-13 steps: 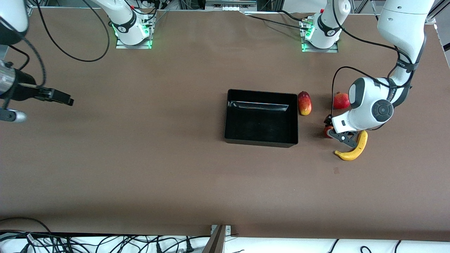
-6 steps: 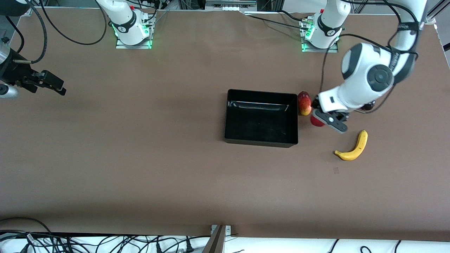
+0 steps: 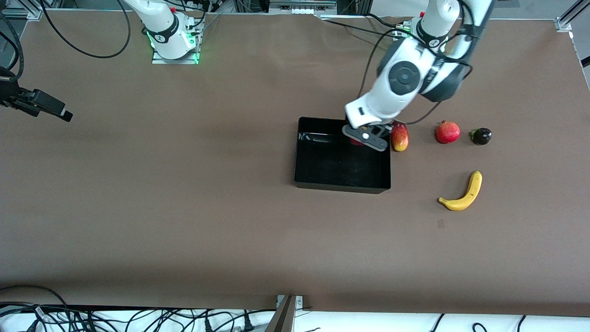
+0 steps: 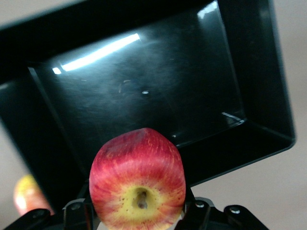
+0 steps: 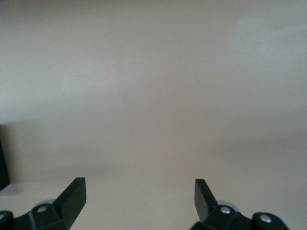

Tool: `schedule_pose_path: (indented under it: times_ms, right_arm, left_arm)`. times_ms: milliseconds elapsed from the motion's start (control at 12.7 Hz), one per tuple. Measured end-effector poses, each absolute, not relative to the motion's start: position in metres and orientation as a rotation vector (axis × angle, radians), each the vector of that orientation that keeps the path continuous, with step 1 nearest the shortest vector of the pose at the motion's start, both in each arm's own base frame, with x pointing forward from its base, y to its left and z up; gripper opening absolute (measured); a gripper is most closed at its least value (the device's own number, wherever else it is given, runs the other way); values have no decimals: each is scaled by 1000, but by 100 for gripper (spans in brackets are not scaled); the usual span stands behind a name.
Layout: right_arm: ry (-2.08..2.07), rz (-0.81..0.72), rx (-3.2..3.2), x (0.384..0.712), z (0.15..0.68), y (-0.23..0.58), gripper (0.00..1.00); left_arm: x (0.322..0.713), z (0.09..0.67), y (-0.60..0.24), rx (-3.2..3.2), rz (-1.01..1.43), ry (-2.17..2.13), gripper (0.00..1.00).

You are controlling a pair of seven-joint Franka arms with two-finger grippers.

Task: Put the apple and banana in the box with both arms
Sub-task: 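Carry the apple with the left gripper over the black box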

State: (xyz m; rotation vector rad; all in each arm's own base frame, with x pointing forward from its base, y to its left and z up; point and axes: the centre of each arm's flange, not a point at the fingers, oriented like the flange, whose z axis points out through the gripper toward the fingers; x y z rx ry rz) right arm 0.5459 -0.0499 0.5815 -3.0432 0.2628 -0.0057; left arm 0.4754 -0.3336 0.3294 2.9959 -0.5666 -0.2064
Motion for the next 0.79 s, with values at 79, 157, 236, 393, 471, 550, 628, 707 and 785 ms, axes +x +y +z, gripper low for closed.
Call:
schedule_pose_path:
  times_ms: [79, 157, 236, 393, 471, 550, 628, 707, 785]
  right_arm:
    - [246, -1, -3054, 547, 582, -45, 100]
    - [236, 6, -3060, 547, 581, -42, 100]
    - [233, 16, -3061, 548, 580, -41, 100]
    - [233, 25, -3061, 548, 579, -41, 100]
    - [233, 28, -3061, 547, 579, -41, 100]
    - [232, 30, -3063, 547, 579, -41, 100]
    - [229, 31, -3069, 547, 579, -41, 100]
    - [219, 31, -3085, 547, 579, -39, 100]
    - [206, 31, -3101, 548, 579, -37, 100]
  left_arm:
    - [472, 319, -355, 3004, -220, -535, 63]
    - [470, 306, -375, 3010, -228, -505, 63]
    - [470, 291, -393, 3017, -239, -468, 63]
    - [469, 259, -425, 3032, -278, -413, 63]
    - [469, 243, -435, 3036, -299, -408, 63]
    - [471, 231, -439, 3039, -317, -410, 63]
    - [473, 221, -440, 3039, -320, -405, 63]
    - [475, 214, -440, 3037, -307, -399, 63]
    - [476, 210, -440, 3037, -304, -395, 63]
